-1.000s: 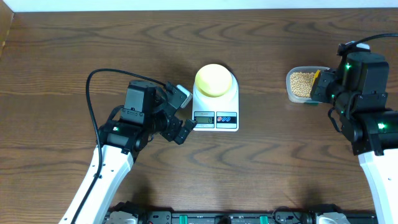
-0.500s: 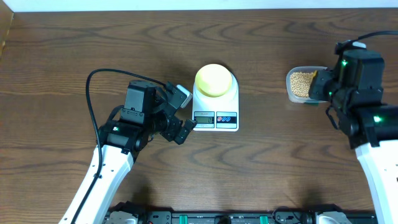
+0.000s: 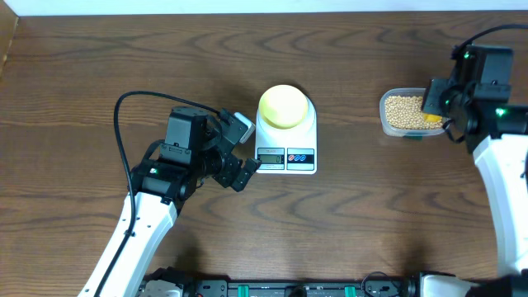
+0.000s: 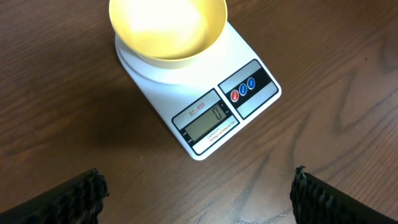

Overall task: Scoop item into bowl and weigh 50g on scale
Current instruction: 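Lower the yellow scoop into the soybean tub with the right gripper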

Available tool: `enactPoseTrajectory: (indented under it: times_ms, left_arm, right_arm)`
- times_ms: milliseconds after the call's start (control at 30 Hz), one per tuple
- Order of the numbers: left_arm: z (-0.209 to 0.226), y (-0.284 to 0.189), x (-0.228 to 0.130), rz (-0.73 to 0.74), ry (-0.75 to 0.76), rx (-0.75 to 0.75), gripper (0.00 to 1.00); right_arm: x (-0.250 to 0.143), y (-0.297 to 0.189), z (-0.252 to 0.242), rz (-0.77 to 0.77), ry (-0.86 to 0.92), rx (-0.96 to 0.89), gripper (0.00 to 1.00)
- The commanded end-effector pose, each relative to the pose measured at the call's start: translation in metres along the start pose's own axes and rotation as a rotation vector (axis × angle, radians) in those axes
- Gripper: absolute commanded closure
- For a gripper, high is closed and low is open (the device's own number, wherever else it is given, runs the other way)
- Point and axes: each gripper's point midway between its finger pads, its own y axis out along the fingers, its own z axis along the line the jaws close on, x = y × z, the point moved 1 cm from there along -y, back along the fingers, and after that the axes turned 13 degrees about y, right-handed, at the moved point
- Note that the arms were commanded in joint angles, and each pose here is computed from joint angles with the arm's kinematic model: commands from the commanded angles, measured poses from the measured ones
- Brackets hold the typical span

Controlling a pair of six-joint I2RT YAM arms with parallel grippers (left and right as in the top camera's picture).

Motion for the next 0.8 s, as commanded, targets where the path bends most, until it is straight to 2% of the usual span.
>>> enactPoseTrajectory:
  times_ms: [0, 767]
  left_arm:
    - [0.003, 0.000, -0.002, 0.006, -0.009, 0.010, 0.03]
    - [0.003, 0.000, -0.002, 0.006, -0.009, 0.010, 0.03]
  right_arm:
    - [0.019, 0.007, -0.007, -0.018, -0.050, -0.011, 0.99]
    - [0.013, 0.078, -0.015, 0.045, -0.097, -0.047, 0.99]
